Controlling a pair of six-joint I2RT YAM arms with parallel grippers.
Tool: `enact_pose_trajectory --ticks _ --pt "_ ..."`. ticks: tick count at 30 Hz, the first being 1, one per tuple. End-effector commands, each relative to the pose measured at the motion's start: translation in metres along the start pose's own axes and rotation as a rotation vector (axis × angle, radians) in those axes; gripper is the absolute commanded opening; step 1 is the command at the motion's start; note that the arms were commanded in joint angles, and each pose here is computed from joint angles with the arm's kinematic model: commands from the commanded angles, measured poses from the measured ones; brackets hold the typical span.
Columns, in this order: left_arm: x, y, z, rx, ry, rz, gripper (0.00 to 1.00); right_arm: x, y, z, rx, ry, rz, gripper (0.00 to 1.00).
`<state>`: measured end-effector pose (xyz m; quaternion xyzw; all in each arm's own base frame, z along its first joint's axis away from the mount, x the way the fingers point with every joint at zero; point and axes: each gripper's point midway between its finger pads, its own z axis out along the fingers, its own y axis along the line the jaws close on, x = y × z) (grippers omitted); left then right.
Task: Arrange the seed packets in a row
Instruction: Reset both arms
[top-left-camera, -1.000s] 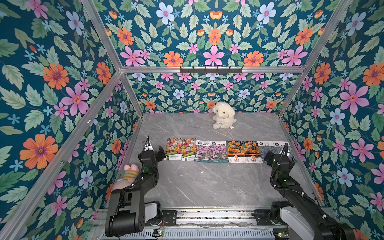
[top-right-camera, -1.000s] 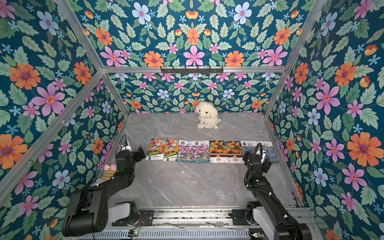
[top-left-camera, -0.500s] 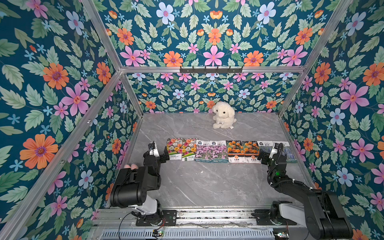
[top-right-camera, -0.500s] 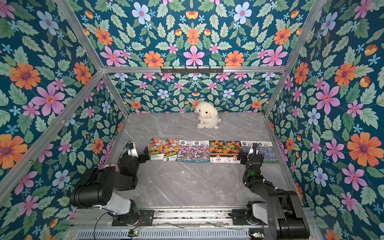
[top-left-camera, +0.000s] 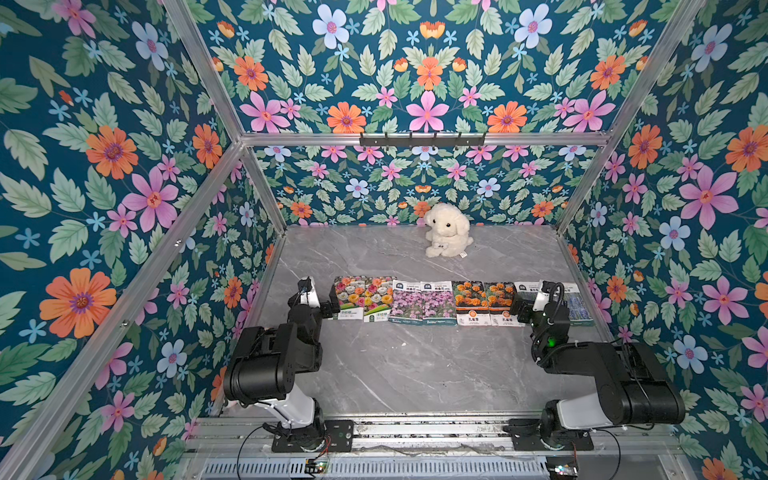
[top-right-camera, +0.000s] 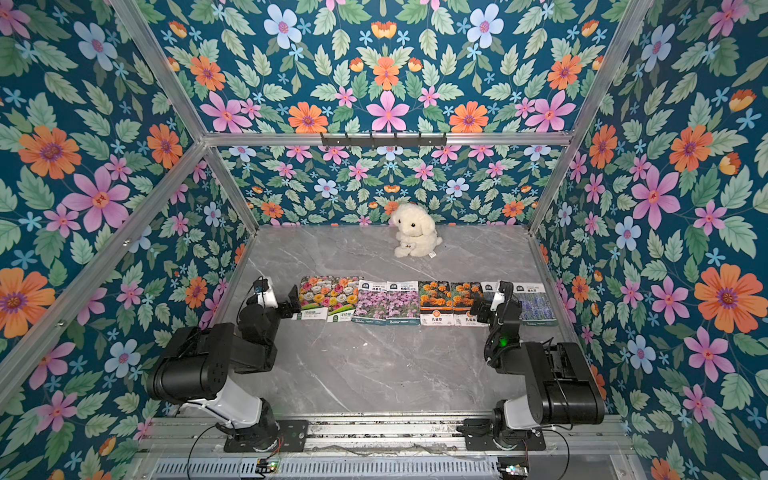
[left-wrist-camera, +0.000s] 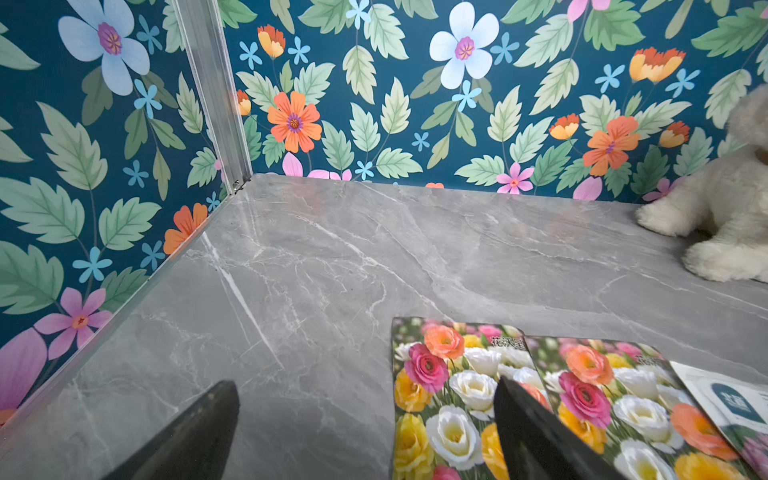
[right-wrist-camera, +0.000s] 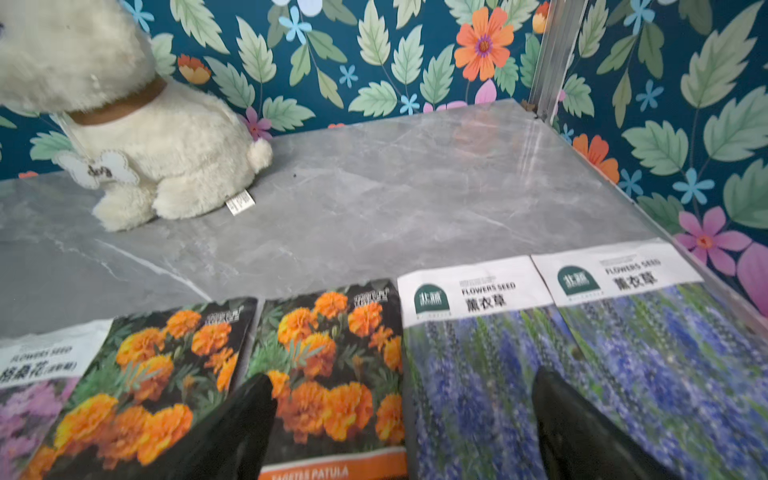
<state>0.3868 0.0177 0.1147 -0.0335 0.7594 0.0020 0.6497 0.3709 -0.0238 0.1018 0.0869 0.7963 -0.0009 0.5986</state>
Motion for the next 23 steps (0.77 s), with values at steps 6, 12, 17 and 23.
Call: enact_pose_trajectory --ticks 6,12,17,23 --pt "0.0059 0.0 0.0045 -0.026 0.037 0.031 1.0 0.0001 -0.01 0.0023 0.062 0.017 0.004 0.99" --pt "0.0059 0.0003 0.0046 -0.027 0.037 0.03 1.0 -0.0007 -0.0097 0.0025 0.059 0.009 0.003 0.99" --pt "0.006 0.0002 0.0046 -0.027 0.038 0.029 0.99 0.0001 -0.0099 0.0025 0.06 0.012 0.003 0.99" --pt "0.0054 0.0001 0.0044 -0.027 0.036 0.028 1.0 -0.0009 -0.0099 0.0026 0.061 0.009 0.003 0.99"
